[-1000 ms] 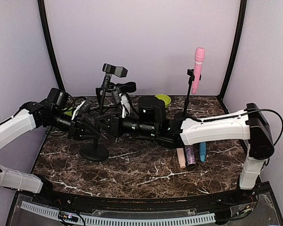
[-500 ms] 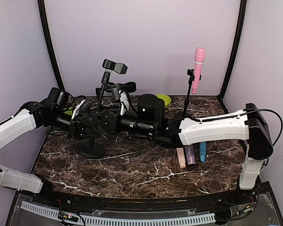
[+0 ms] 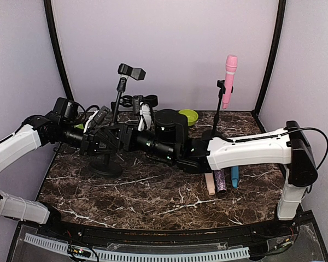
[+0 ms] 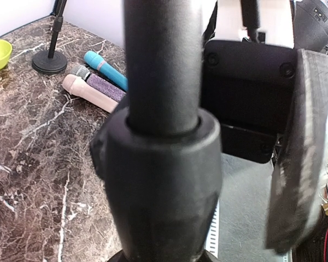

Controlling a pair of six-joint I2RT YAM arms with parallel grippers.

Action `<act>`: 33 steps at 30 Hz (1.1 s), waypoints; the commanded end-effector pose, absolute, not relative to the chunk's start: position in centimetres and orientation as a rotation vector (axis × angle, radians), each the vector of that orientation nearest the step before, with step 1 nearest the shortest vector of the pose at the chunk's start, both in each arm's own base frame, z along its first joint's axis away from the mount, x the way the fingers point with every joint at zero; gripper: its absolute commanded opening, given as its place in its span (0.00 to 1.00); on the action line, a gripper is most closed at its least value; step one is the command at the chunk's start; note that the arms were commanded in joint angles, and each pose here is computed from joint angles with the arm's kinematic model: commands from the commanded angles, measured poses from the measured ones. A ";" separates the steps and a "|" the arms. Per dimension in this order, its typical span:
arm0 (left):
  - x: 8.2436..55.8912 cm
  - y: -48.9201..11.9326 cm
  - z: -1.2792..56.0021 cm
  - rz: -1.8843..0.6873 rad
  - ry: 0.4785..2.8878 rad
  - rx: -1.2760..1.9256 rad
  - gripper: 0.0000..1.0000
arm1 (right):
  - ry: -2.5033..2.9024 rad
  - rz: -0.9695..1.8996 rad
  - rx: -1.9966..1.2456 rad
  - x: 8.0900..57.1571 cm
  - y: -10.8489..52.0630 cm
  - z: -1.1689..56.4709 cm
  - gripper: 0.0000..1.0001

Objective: Remove the microphone from the stand

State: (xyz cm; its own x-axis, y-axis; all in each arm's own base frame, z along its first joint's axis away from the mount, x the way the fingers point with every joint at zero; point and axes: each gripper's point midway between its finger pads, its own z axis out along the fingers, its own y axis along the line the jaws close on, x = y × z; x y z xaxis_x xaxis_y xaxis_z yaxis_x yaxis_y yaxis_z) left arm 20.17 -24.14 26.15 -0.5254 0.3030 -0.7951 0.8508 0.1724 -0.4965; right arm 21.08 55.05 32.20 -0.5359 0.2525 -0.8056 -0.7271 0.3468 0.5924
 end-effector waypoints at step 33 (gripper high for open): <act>18.6 -25.1 32.6 -1.616 1.706 1.134 0.00 | 1.087 1.860 -0.745 13.0 53.7 43.7 0.00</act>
State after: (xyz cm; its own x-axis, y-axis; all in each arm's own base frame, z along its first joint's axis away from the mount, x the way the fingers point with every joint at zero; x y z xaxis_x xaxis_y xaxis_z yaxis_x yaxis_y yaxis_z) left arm 19.17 -24.70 28.14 -0.5192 0.2960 -0.8018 0.8500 0.0806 -0.5206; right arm 20.24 56.06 34.15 -0.5197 0.2754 -0.8087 -0.8083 0.1479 0.5698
